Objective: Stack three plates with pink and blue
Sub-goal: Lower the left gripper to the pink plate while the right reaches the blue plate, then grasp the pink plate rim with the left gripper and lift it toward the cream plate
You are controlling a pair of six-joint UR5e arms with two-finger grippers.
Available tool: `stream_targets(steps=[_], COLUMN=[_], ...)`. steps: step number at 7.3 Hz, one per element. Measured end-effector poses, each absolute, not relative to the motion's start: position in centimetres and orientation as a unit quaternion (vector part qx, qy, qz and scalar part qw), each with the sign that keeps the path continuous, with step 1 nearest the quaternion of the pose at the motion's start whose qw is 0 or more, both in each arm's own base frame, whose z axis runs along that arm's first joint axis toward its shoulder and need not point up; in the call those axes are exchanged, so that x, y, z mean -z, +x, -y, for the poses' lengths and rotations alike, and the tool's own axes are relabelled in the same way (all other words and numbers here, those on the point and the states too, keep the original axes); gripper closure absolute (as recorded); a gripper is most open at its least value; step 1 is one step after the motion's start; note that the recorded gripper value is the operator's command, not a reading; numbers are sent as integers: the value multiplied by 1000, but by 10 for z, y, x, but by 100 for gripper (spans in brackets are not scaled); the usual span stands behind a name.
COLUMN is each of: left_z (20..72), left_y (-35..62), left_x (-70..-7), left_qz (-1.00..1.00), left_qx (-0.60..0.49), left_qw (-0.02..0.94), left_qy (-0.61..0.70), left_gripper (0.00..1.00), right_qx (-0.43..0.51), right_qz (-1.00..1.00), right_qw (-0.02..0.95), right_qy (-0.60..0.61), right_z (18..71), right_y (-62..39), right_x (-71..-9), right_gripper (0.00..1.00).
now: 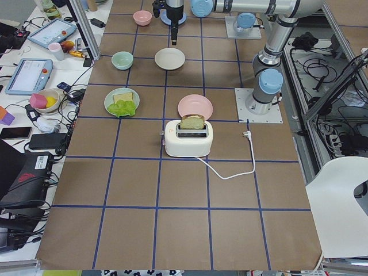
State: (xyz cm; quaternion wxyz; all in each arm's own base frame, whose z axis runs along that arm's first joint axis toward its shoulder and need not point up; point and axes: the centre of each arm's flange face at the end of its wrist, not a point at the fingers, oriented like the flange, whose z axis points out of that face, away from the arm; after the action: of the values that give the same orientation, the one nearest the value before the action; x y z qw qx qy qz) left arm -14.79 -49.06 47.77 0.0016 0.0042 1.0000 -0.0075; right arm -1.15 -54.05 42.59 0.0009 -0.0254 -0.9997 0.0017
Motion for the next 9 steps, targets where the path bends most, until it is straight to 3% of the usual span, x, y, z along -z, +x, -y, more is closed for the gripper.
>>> stream_targets(steps=[5, 7, 8, 9], left_z=[495, 478, 471, 466], left_y=[-79, -68, -68, -68], left_x=[-298, -232, -209, -194], left_qz=[-990, -988, -987, -987], left_qx=[-120, -133, -136, -139], left_qw=[42, 66, 69, 70], left_qy=[-62, -48, -43, -35], left_gripper=[0, 1, 45, 64], right_qx=[17, 13, 16, 21], right_qz=[998, 997, 996, 995], right_qw=[-49, -74, -85, -91], right_qy=[20, 26, 24, 22], right_z=[574, 570, 568, 566], right_y=[-142, -185, -193, -196], right_x=[-291, -239, -223, -213], right_gripper=[8, 17, 18, 22])
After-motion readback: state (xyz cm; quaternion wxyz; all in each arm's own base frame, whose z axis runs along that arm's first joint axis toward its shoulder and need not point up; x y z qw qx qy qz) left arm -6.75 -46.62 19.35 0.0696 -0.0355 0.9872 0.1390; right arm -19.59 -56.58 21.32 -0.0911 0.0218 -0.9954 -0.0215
